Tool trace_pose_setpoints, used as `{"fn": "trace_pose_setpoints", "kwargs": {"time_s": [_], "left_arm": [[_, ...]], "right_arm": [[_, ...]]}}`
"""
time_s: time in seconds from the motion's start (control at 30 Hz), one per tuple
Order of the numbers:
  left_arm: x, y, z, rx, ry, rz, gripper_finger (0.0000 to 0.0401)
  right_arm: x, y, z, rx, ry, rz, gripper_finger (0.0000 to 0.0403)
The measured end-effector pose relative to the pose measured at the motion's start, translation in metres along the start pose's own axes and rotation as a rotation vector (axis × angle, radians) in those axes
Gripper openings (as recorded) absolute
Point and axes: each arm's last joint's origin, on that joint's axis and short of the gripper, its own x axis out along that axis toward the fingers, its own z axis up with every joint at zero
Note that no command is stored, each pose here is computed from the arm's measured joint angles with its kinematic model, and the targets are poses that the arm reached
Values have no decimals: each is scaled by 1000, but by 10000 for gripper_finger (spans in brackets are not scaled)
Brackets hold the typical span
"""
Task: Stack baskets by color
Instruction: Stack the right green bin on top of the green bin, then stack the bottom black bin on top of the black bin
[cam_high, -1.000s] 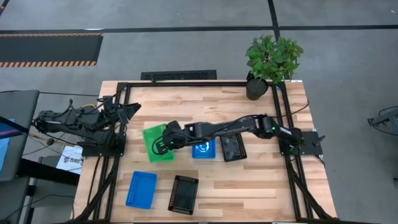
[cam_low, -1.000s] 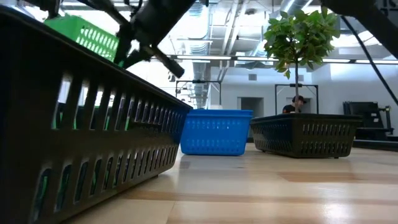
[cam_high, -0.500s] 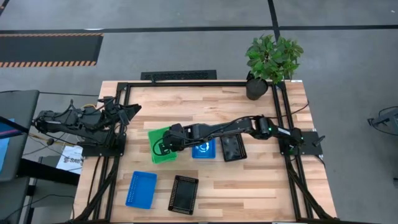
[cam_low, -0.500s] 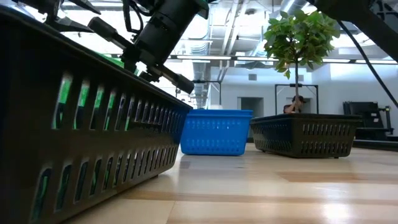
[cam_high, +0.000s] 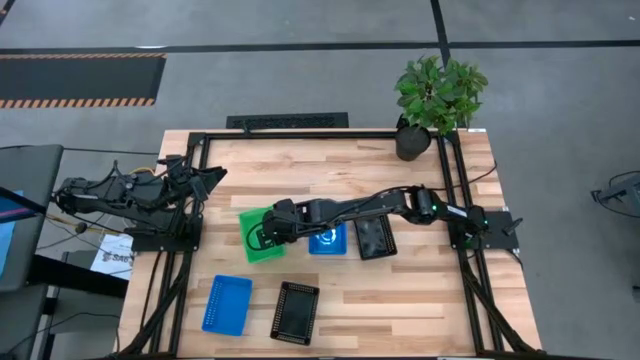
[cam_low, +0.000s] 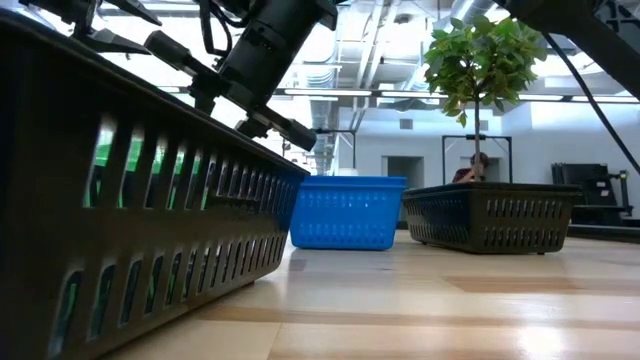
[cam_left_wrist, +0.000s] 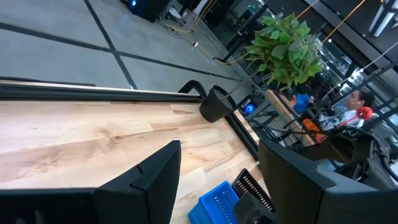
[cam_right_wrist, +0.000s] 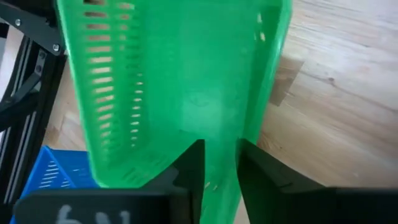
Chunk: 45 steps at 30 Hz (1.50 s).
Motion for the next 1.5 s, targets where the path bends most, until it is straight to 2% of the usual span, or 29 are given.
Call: {"fn": "trace_pose_setpoints", "kwargs": {"time_s": [0.3, 0.53, 0.67, 0.83, 0.93, 1.17, 1.37, 1.5], "left_arm": [[0, 0, 0, 1, 0, 1, 203], [0, 0, 0, 2, 1, 1, 203], [0, 0, 0, 5, 8, -2, 203], [0, 1, -2, 25, 29, 0, 203], [0, 2, -3, 35, 44, 2, 203], [0, 5, -5, 62, 78, 15, 203], [0, 5, -5, 68, 78, 15, 203], [0, 5, -5, 78, 79, 18, 203]], "right_arm": [[-12, 3, 3, -8, -6, 12, 144], [-36, 8, 9, -11, -41, 25, 141], [-48, 9, 1, -33, -22, -4, 140], [-58, 15, -28, -81, 23, -27, 146], [-62, 15, -53, -79, 67, -80, 148], [-78, 15, -112, 35, 130, -174, 169], [-92, 16, -159, 180, 151, -214, 193], [-93, 12, -177, 275, 150, -241, 199]]}}
